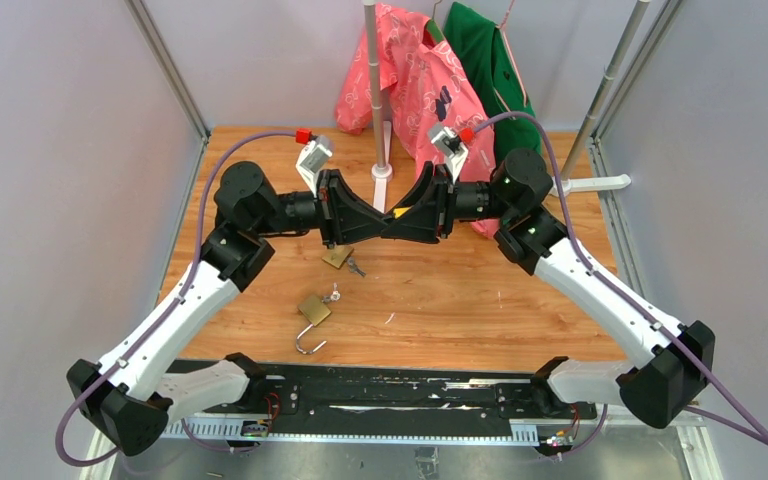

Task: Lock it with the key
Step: Lock the lock.

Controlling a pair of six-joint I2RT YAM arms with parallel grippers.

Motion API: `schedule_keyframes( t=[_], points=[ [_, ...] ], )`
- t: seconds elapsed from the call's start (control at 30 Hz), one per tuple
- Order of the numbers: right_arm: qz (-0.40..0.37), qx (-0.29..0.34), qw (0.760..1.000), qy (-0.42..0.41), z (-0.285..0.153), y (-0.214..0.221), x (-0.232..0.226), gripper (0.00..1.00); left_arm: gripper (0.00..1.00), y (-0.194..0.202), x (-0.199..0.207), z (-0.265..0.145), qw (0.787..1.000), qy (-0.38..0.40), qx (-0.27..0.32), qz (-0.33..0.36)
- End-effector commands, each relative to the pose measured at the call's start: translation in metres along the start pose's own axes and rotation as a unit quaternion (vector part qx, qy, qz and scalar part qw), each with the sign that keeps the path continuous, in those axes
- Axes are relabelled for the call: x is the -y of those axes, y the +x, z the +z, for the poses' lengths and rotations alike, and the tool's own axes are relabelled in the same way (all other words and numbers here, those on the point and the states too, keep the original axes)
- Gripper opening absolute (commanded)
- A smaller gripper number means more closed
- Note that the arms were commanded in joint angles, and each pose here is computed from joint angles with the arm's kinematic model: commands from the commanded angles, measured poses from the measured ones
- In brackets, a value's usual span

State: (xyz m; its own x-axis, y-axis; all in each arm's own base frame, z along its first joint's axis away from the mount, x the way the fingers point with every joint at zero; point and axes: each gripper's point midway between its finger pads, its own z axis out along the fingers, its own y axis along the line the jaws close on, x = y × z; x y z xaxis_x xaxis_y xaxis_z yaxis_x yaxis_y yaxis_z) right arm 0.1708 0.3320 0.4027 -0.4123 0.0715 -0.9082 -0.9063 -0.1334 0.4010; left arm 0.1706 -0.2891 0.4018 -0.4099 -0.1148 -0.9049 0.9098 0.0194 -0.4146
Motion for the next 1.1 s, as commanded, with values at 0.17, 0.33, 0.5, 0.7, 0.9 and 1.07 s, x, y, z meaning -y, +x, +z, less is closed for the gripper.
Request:
schedule_keyframes(
  t=[0.17,0.33,0.5,0.7,0.9,1.07],
  points=[
    [0.006,0.007,1.0,0.002,0.033,0.006,0.011,0.0,0.0,0.03,0.011,0.029,0.997,0.053,-0.04,-0.03],
    [0.015,0.009,1.0,0.004,0.031,0.007,0.01,0.0,0.0,0.028,0.009,0.027,0.998,0.044,-0.032,-0.03],
    [0.03,0.004,0.999,0.01,0.029,0.007,0.011,0.0,0.0,0.022,0.004,0.021,0.999,0.036,-0.014,-0.035],
    [0.035,-0.005,0.999,0.022,0.027,0.009,0.012,0.22,0.0,0.012,-0.002,0.012,0.999,0.021,0.01,-0.025],
    [0.036,-0.001,0.998,0.044,0.02,0.006,0.015,0.8,0.0,0.008,-0.002,0.008,0.999,0.022,0.013,-0.022],
    [0.036,0.014,0.997,0.063,0.005,-0.002,0.018,0.84,0.0,0.004,-0.003,0.002,1.0,0.022,0.014,-0.016]
  ],
)
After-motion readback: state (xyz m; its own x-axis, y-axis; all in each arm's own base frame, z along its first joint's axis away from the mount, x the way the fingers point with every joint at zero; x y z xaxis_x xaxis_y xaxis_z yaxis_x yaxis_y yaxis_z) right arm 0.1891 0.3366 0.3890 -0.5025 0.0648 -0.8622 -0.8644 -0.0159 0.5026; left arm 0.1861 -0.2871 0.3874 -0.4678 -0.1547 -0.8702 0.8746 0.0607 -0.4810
